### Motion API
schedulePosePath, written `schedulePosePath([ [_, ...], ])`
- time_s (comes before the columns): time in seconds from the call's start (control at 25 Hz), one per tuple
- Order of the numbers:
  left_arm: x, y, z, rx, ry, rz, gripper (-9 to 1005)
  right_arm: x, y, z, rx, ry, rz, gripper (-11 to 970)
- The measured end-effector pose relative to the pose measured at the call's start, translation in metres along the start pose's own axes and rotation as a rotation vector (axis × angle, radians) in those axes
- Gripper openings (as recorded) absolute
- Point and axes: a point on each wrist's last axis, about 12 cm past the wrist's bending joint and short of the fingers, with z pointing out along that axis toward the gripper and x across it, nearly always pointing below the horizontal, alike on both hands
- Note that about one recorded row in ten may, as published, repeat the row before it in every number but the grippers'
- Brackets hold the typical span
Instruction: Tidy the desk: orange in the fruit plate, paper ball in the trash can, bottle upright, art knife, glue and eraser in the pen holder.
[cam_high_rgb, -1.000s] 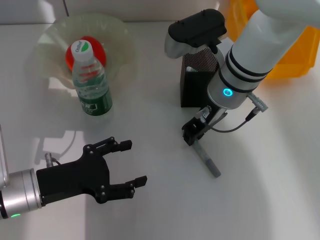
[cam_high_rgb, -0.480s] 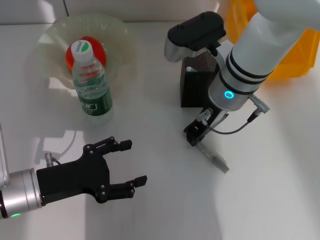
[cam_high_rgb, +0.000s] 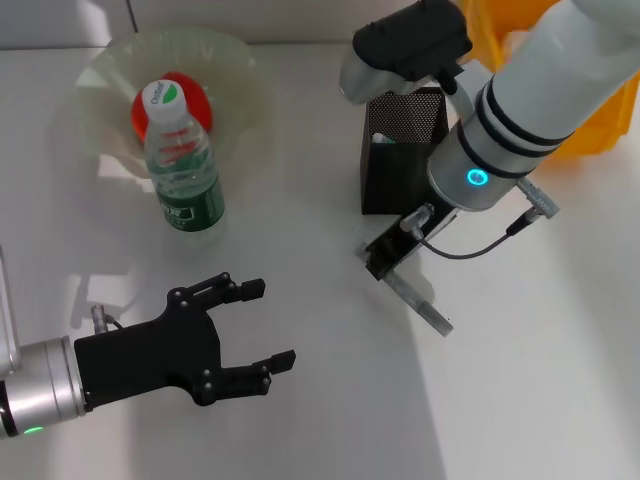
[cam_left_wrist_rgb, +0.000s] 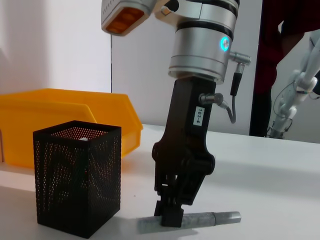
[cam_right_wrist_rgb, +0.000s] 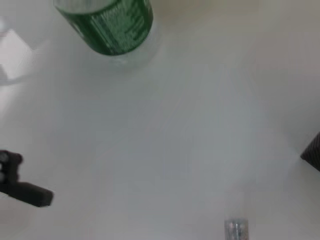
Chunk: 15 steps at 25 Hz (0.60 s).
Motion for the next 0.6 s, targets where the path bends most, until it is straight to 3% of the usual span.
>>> schedulePosePath([
  [0.28,-0.001,0.000,0.002,0.001,-0.005,0.002,861,0.005,-0.011,-0.038,-0.059,-0.136,-0.012,128],
  [0.6,-0.002,0.001,0.004,0.007,-0.005,0.005,860,0.024,-0.028,-0.115,-0.130,-0.502,-0.042,126],
])
